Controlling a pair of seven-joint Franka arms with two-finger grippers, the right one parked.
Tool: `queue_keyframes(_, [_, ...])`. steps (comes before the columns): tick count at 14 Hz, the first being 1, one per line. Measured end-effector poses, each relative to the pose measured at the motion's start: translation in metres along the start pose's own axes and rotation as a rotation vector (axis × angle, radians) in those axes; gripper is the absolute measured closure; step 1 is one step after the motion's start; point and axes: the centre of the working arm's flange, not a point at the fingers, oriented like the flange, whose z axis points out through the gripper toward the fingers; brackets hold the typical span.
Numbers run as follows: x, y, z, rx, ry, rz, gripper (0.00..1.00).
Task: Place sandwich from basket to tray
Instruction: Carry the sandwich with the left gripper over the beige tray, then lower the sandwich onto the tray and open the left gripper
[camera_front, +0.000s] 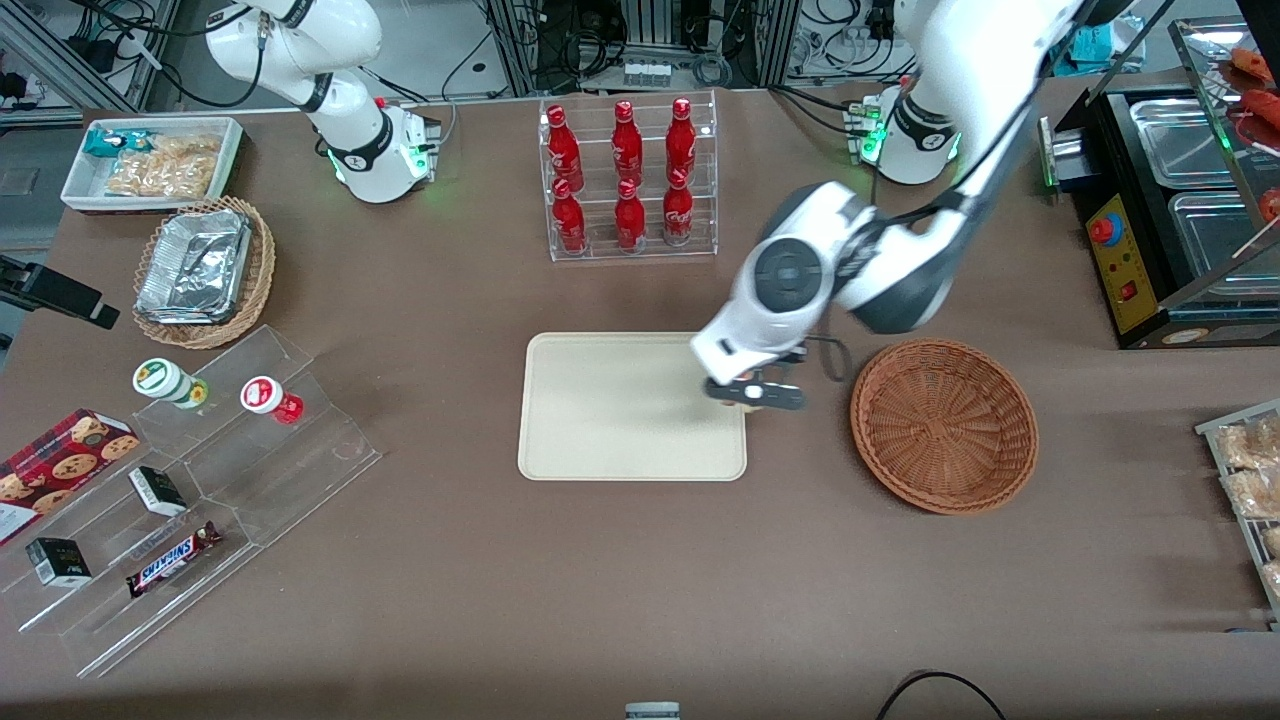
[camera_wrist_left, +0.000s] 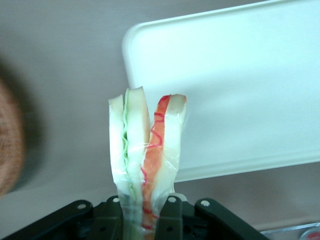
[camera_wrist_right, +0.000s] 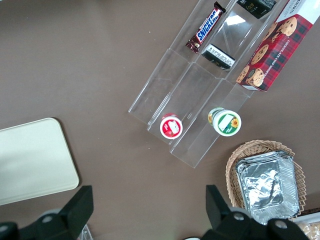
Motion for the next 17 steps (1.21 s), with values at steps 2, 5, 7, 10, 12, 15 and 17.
queue_keyframes(2, [0.006, 0.047, 0.034, -0.015, -0.001, -0.036, 0.82])
queue_keyframes(5, [0.013, 0.091, 0.075, -0.018, 0.011, -0.085, 0.85])
queue_keyframes(7, [0.016, 0.103, 0.09, -0.044, 0.018, -0.092, 0.84])
queue_keyframes(10, [0.019, 0.108, 0.106, -0.069, 0.022, -0.097, 0.78])
queue_keyframes(12, [0.019, 0.11, 0.111, -0.071, 0.02, -0.103, 0.63])
queue_keyframes(15, [0.034, 0.097, 0.094, -0.079, 0.052, -0.176, 0.33])
queue_keyframes(17, [0.044, 0.072, 0.04, -0.084, 0.081, -0.305, 0.13])
